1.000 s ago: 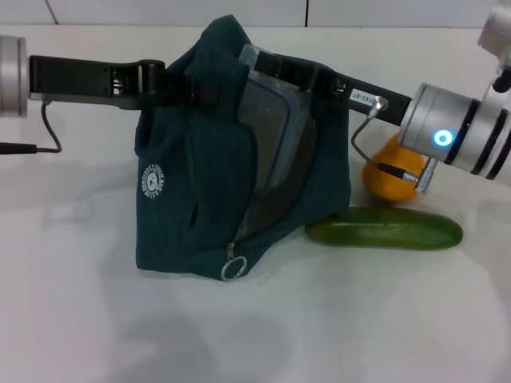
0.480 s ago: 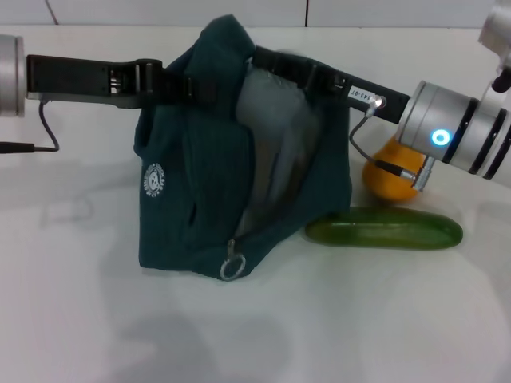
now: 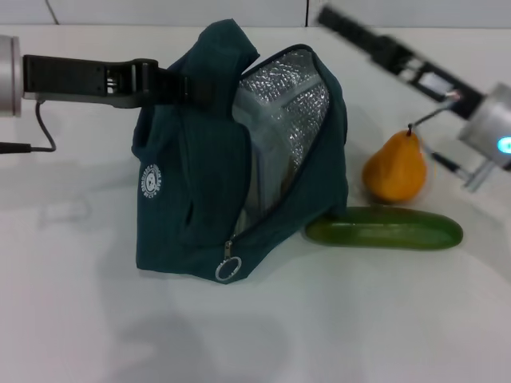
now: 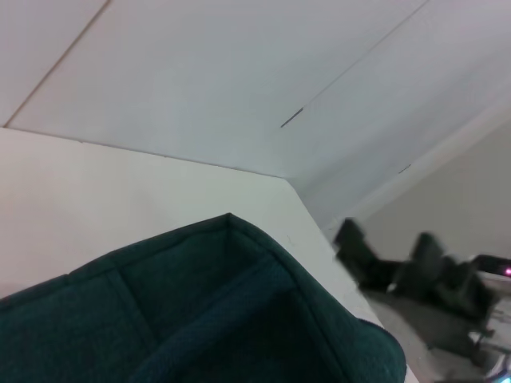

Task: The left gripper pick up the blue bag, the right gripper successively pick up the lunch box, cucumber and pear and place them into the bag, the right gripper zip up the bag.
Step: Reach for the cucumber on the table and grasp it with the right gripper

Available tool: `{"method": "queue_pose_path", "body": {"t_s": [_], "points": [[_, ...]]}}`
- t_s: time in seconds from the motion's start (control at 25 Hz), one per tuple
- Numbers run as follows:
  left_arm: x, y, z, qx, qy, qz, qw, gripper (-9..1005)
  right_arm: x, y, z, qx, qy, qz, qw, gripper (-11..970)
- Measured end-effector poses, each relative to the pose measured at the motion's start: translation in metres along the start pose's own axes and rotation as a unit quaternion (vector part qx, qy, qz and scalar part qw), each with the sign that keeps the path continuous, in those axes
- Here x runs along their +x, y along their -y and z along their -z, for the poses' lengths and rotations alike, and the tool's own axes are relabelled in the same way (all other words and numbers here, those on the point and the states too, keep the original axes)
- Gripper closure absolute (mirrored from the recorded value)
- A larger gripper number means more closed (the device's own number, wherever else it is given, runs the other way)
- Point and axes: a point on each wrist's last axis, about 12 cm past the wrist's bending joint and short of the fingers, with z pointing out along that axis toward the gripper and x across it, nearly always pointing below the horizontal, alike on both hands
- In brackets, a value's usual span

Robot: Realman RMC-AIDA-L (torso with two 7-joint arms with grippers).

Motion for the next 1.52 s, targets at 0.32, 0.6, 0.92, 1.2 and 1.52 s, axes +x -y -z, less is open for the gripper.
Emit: {"method": "queue_pose_path", "body": {"t_s": [0.32,0.6,0.92,1.2,1.52], "points": [[0.005,-0.004,0.008,-0.011,0.003,0.006,1.0,952,-0.049,0.008,0.071,-0.002,-0.019,0.095,0.995,266],[0.004,-0.004,0.009,-0.013,0.003,0.002,1.0,952,-0.116,-0.012,0.067,-0.001,-0.238,0.173,0.956,266],[0.003,-0.003,0.008,-0.012,0.003,-0.001,1.0,952,-0.153,-0.062,0.031,0.005,-0.502,0.275,0.82,266],[-0.001,0.0,0.004,-0.007,0.002,-0.005,1.0,952,-0.137,-0.077,-0.005,-0.022,-0.63,0.328,0.703,266],[-0.002,0.0,0.0,-0.007,-0.004,-0.007,1.0,952,-0.085,-0.069,-0.037,-0.035,-0.674,0.397,0.622,267]]}}
